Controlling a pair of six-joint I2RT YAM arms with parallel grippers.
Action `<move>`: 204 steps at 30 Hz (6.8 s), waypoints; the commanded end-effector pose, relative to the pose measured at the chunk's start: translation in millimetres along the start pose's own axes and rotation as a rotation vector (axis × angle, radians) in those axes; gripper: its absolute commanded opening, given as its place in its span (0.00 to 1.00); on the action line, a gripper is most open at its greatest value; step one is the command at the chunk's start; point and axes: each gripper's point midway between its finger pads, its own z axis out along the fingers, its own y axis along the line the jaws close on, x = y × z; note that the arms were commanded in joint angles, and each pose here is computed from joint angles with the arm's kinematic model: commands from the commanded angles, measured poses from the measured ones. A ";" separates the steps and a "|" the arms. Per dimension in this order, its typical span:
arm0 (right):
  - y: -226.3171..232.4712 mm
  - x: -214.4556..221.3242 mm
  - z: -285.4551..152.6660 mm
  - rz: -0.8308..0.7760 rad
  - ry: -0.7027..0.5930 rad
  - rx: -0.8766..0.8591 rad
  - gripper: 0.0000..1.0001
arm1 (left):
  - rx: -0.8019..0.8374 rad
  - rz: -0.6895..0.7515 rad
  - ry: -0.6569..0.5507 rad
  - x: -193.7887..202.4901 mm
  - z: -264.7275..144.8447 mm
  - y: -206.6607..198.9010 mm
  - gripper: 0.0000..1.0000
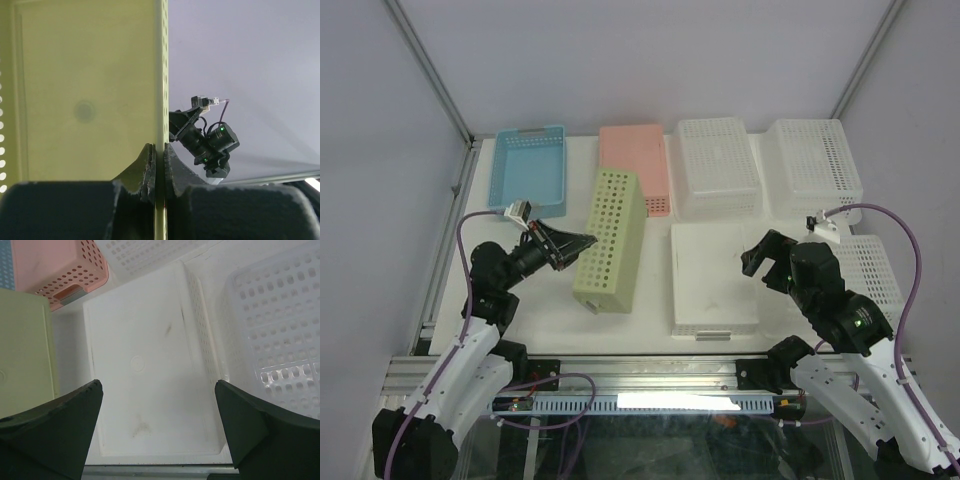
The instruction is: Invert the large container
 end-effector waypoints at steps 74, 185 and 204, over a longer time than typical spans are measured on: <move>21.4 -5.4 12.0 0.030 0.005 -0.051 0.99 | -1.253 0.896 -0.226 -209.2 19.4 114.7 0.99; 21.1 -8.7 12.7 0.010 -0.004 -0.045 0.99 | -1.087 0.213 -0.497 -326.1 -138.3 190.5 0.99; 17.8 -6.9 12.9 0.002 -0.006 -0.037 0.99 | -1.085 0.309 -0.511 -327.7 -133.5 146.1 0.99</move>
